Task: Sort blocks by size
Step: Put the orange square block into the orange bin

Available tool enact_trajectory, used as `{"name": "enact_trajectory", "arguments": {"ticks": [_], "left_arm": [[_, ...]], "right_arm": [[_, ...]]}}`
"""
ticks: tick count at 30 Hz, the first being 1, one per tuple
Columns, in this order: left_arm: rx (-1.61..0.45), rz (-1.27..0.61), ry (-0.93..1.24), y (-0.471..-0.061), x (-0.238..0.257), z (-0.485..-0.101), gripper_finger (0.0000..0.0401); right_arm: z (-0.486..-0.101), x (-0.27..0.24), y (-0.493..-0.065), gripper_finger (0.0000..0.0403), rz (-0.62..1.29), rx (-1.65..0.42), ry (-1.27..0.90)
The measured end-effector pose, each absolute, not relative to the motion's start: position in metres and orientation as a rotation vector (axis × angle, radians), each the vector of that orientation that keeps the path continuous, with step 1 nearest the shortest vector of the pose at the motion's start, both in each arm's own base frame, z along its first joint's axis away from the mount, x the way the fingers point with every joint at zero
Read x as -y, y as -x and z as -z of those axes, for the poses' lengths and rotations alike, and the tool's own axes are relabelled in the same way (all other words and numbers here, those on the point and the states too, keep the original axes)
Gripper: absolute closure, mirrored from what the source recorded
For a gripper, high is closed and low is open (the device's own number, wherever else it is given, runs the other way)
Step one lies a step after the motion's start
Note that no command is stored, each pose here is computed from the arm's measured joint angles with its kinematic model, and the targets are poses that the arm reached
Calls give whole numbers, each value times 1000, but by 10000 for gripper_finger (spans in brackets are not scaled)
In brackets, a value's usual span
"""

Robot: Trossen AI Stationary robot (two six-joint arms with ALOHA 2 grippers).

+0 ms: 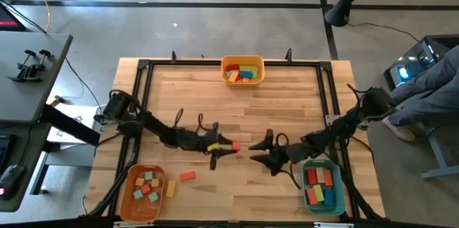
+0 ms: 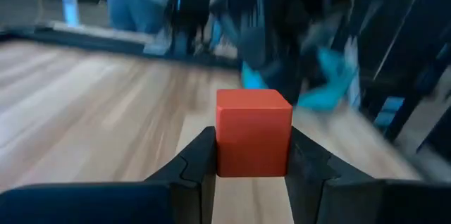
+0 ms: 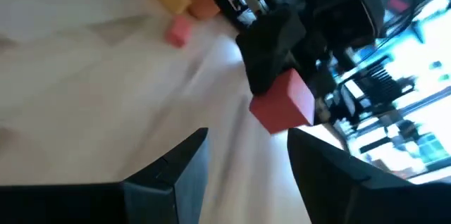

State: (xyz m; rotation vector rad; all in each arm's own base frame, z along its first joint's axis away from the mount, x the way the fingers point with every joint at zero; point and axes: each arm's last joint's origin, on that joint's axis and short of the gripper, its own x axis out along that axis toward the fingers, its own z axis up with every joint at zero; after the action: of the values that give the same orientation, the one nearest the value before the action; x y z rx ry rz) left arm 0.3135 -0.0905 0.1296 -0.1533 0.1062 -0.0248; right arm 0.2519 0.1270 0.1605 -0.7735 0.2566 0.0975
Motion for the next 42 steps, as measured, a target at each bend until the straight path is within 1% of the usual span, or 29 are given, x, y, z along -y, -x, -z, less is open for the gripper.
{"name": "enact_trajectory", "arguments": {"ticks": [4, 7, 11, 14, 17, 20, 22, 25, 29, 32, 34, 39, 42], "left_arm": [[33, 80, 280, -317, 80, -144, 300], [88, 117, 331, -318, 77, -150, 299], [100, 121, 366, -318, 74, -152, 298], [115, 122, 379, -318, 74, -153, 297], [124, 117, 335, -317, 73, -158, 297], [73, 110, 242, -312, 75, -175, 301], [-87, 57, 132, -307, 78, -184, 302], [-435, -92, -80, -296, 87, -207, 304], [-755, -244, -243, -280, 103, -247, 304], [-872, -268, -234, -273, 116, -270, 304], [-966, -260, -196, -266, 124, -274, 304], [-1271, -195, -54, -245, 152, -255, 304], [-1489, -230, 86, -229, 168, -241, 304]], "right_arm": [[-179, -128, -267, 215, -79, -206, 928], [-195, -131, -276, 215, -39, -193, 1077], [-217, -134, -286, 215, 121, -227, 1222], [-226, -136, -290, 214, 180, -284, 1264], [-231, -137, -294, 211, 155, -340, 1280], [-227, -135, -295, 210, 115, -395, 1178], [-222, -131, -297, 210, 69, -406, 1023], [-213, -120, -298, 210, 40, -436, 820], [-200, -104, -297, 210, 76, -483, 716], [-194, -96, -297, 210, 79, -495, 686], [-192, -93, -297, 210, 60, -487, 678], [-192, -88, -299, 210, 38, -476, 695], [-192, -85, -301, 210, 16, -471, 733]]}}
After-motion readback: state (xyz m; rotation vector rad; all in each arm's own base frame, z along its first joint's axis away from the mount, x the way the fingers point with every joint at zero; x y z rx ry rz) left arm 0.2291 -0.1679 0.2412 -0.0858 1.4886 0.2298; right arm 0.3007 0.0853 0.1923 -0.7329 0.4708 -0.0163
